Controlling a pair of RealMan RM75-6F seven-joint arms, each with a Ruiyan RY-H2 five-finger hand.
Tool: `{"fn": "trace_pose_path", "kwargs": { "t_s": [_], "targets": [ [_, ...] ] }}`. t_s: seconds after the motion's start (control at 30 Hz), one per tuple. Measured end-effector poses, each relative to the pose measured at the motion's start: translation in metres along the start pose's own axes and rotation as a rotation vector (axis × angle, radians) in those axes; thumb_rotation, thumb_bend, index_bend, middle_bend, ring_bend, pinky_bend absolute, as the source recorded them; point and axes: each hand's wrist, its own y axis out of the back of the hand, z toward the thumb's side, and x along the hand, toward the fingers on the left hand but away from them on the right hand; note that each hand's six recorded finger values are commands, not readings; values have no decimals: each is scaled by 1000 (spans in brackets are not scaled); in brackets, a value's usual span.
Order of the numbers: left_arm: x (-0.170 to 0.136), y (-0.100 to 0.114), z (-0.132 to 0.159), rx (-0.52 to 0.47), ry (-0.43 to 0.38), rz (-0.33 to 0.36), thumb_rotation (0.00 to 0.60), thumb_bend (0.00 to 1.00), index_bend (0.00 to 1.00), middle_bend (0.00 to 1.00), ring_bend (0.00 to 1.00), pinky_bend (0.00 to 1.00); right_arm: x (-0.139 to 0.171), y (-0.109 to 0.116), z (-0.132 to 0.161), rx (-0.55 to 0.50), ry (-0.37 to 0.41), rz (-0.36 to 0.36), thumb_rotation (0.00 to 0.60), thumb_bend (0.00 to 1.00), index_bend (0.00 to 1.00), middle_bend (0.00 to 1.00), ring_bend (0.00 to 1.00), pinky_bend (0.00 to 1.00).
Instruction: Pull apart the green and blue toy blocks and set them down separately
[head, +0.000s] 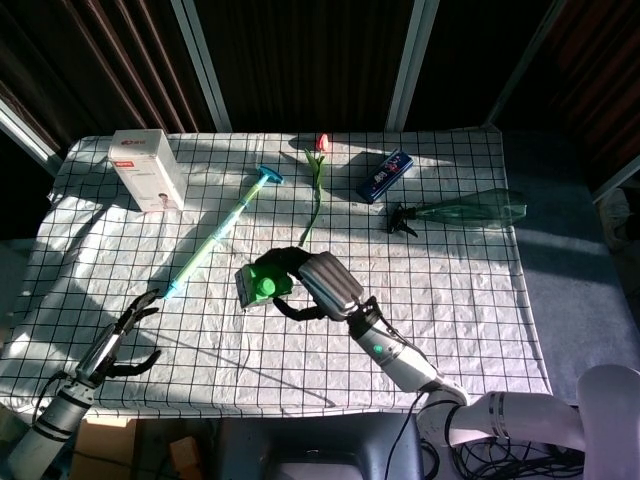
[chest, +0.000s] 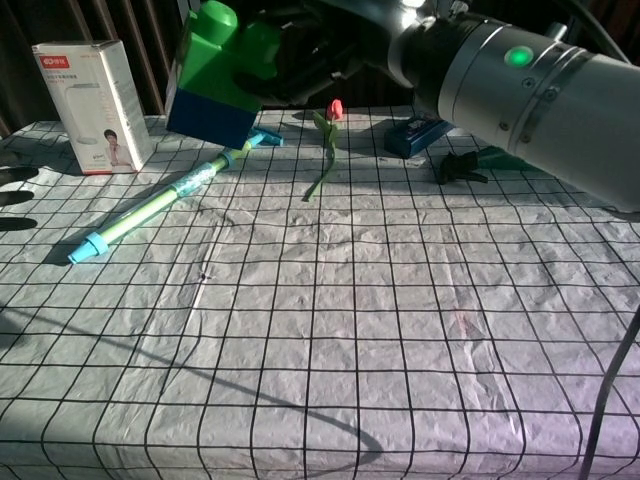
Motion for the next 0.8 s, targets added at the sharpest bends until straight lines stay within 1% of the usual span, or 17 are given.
{"fn": "trace_pose_path", "kwargs": {
  "t_s": [0.03,0.17,0.27,0.47,0.67,0.8],
  "targets": [
    [6,-6,2,-73,-16,-12,600,329,0,0,0,110,-1,0,1,-28,-6,-4,600,412,946,731,638,591],
    [35,-27,8,-269,-75,-38,600,325,0,0,0,99,-7,-7,7,-128,-28,-2,600,412,948,733,642,595],
    [58,-39,14,-352,-113,-32,600,321,0,0,0,90,-10,-15,10,-159,-35,7,600,412,949,734,644,598],
    [79,-60,22,-409,-141,-49,600,319,0,0,0,80,-17,-28,12,-193,-54,7,600,412,954,737,651,609],
    [84,-75,26,-399,-153,-74,600,316,0,0,0,78,-22,-32,17,-202,-53,-10,600,412,956,738,654,614],
    [89,-82,28,-401,-151,-77,600,318,0,0,0,78,-24,-37,18,-226,-66,-2,600,412,955,738,654,615]
  ]
}}
